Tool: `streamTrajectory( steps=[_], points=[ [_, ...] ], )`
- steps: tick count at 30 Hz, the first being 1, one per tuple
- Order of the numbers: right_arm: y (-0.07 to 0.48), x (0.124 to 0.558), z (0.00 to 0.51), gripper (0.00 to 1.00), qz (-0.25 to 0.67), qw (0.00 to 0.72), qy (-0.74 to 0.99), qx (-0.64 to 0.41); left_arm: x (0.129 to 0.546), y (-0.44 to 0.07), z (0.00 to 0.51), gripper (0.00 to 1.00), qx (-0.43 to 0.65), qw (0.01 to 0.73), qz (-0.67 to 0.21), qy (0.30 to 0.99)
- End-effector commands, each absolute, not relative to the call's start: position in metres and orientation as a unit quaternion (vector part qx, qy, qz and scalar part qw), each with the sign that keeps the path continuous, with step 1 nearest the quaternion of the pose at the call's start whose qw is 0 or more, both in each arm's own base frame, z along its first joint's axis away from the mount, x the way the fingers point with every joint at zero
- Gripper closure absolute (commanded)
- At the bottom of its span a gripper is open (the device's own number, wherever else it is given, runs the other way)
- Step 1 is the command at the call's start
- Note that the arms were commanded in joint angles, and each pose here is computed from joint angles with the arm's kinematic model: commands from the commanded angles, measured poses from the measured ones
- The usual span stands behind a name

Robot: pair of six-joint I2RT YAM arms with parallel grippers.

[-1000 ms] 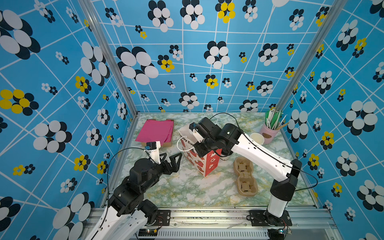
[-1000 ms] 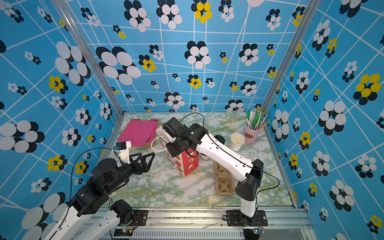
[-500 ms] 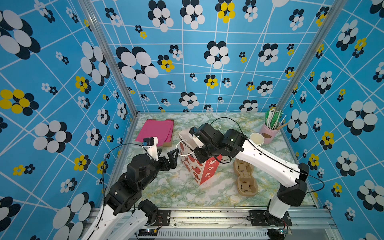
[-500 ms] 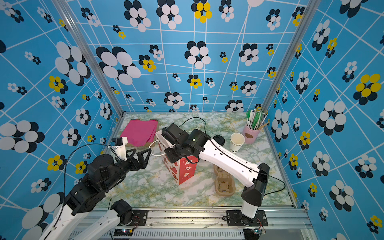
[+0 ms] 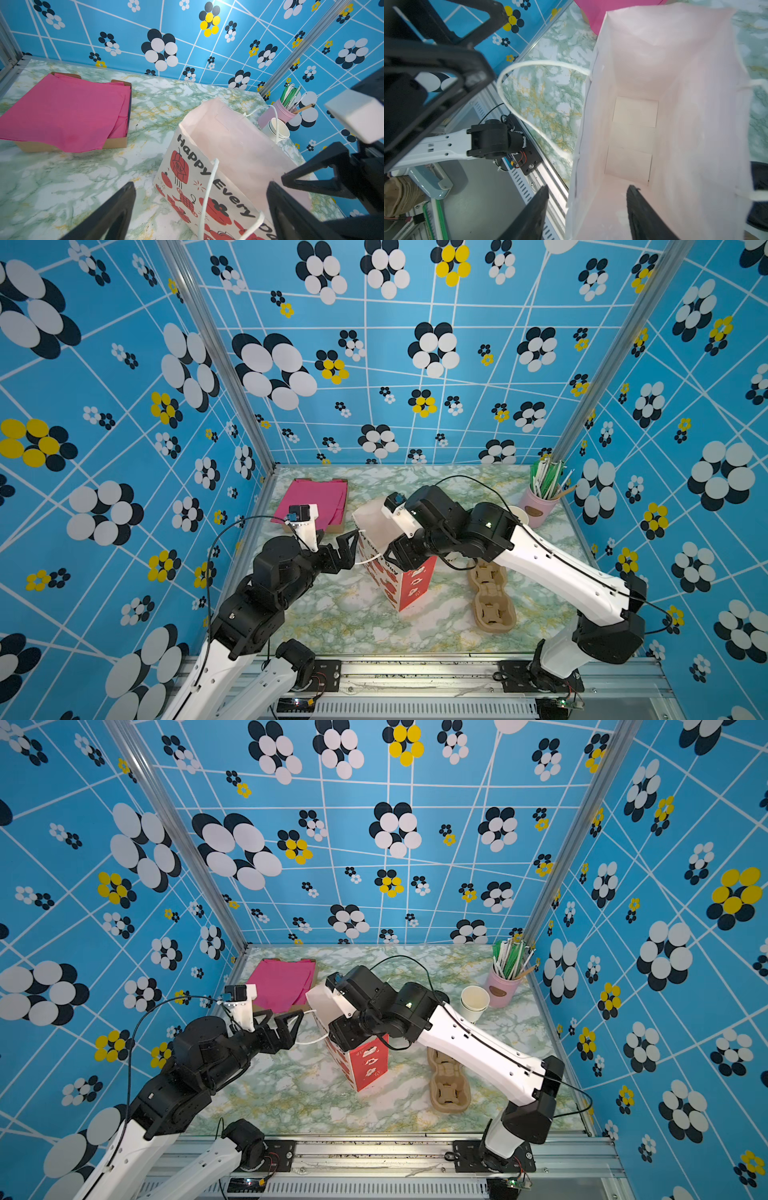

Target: Pack the takeout coffee

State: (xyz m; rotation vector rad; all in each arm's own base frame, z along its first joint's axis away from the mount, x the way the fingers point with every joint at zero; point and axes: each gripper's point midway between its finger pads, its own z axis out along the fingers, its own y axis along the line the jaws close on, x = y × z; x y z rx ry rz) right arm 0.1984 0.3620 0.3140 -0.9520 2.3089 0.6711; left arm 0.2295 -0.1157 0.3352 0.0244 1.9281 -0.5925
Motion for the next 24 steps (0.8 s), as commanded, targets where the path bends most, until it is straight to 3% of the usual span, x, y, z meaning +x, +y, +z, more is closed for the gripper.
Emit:
streamTrajectory(
  steps=[1,9,17,24],
  points=[
    [0.348,0.195,0.343,0.32,0.265,0.330,0.834,-0.354,0.231,-0.125,0.341,0.01,0.041,0.516,-0.259,0.816],
    [0.263,0.218,0.322,0.27,0.161,0.344,0.882,-0.278,0.251,-0.146,0.332,0.01,0.071,0.448,-0.288,0.844],
    [0.176,0.219,0.238,0.26,0.090,0.261,0.949,-0.152,0.262,-0.155,0.318,0.01,0.060,0.432,-0.321,0.841],
    [0.135,0.211,0.170,0.26,0.066,0.189,0.976,-0.084,0.268,-0.161,0.307,0.01,0.057,0.418,-0.335,0.842]
  ],
)
